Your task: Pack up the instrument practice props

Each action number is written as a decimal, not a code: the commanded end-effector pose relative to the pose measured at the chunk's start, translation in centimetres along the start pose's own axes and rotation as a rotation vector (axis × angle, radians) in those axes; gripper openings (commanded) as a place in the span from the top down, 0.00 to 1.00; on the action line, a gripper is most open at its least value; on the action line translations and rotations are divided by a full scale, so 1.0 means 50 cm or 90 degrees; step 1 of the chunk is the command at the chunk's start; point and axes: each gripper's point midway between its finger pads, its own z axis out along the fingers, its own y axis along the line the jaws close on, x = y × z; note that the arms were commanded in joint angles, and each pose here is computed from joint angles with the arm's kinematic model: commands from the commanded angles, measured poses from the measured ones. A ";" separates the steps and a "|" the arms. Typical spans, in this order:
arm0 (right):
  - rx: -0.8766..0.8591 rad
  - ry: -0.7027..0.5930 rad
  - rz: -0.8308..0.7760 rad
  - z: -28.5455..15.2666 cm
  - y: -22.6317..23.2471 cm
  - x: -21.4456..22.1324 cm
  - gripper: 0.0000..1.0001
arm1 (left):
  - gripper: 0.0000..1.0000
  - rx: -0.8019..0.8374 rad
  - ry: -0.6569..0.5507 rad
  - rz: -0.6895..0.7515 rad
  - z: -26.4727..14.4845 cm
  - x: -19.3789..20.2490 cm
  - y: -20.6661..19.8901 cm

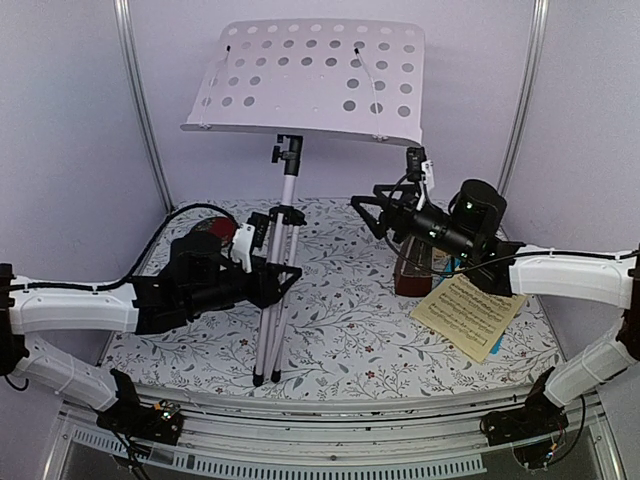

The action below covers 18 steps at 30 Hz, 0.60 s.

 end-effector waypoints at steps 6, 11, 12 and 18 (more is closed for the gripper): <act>0.131 -0.033 -0.025 -0.104 -0.076 -0.037 0.12 | 1.00 0.101 -0.167 -0.126 -0.095 -0.187 -0.035; 0.218 -0.037 -0.042 -0.150 -0.116 -0.042 0.12 | 1.00 0.055 -0.117 -0.188 -0.082 -0.129 0.002; 0.255 -0.038 -0.040 -0.162 -0.133 -0.042 0.12 | 1.00 0.048 -0.112 -0.203 -0.079 -0.118 0.010; 0.445 -0.033 -0.042 -0.240 -0.215 -0.038 0.11 | 1.00 0.012 -0.069 -0.286 -0.036 -0.050 0.042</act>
